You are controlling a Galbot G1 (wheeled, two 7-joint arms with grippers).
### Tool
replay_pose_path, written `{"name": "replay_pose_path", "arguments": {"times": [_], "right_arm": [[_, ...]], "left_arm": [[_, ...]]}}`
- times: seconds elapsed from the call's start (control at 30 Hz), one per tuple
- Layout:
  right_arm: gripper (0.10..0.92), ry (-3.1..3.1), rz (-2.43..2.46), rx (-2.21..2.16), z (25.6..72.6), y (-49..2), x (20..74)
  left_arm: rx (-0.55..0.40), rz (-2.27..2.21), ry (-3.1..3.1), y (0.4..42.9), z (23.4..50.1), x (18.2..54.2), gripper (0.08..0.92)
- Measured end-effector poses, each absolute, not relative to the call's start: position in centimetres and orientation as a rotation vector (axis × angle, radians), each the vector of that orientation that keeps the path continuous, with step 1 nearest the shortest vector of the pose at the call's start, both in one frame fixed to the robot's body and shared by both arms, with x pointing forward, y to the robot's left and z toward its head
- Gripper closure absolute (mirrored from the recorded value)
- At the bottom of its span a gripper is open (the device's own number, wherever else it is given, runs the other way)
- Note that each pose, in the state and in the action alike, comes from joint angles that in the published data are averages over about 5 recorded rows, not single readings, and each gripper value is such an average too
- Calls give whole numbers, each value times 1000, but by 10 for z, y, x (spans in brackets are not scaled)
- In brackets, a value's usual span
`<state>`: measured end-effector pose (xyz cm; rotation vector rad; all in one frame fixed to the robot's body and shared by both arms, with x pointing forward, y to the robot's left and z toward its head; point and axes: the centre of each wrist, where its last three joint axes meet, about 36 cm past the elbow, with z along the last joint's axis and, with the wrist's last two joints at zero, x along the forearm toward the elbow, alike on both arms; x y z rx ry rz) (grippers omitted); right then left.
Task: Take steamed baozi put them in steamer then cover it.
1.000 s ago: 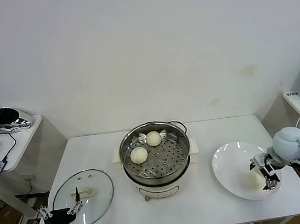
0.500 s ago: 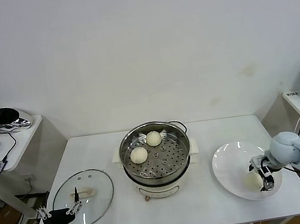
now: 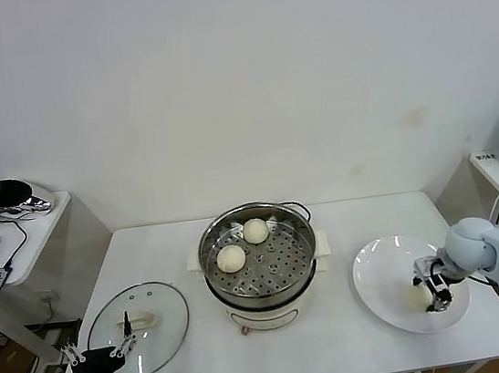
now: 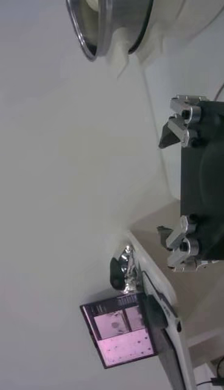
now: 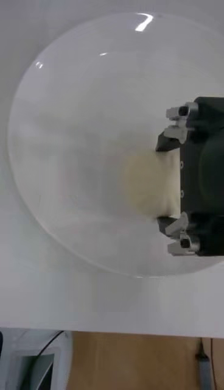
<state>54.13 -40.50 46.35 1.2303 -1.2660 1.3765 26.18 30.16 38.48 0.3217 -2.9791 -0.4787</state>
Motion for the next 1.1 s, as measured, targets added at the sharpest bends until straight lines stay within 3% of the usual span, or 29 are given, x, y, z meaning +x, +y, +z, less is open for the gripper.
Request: {"name": "replay_pose_path", "arguments": {"times": [0.23, 0.5, 0.8, 1.1], "right_arm": [[394, -1317, 1394, 1240, 509, -399, 563], [387, -1433, 1483, 1273, 593, -372, 602], [386, -1493, 1668, 1466, 677, -278, 627], [378, -1320, 1814, 1735, 679, -172, 634]], "left_arm": [[322, -482, -2982, 303, 386, 262, 177], [324, -481, -2990, 304, 388, 263, 177], [342, -482, -2992, 308, 390, 262, 177], [357, -477, -3000, 307, 395, 260, 177]]}}
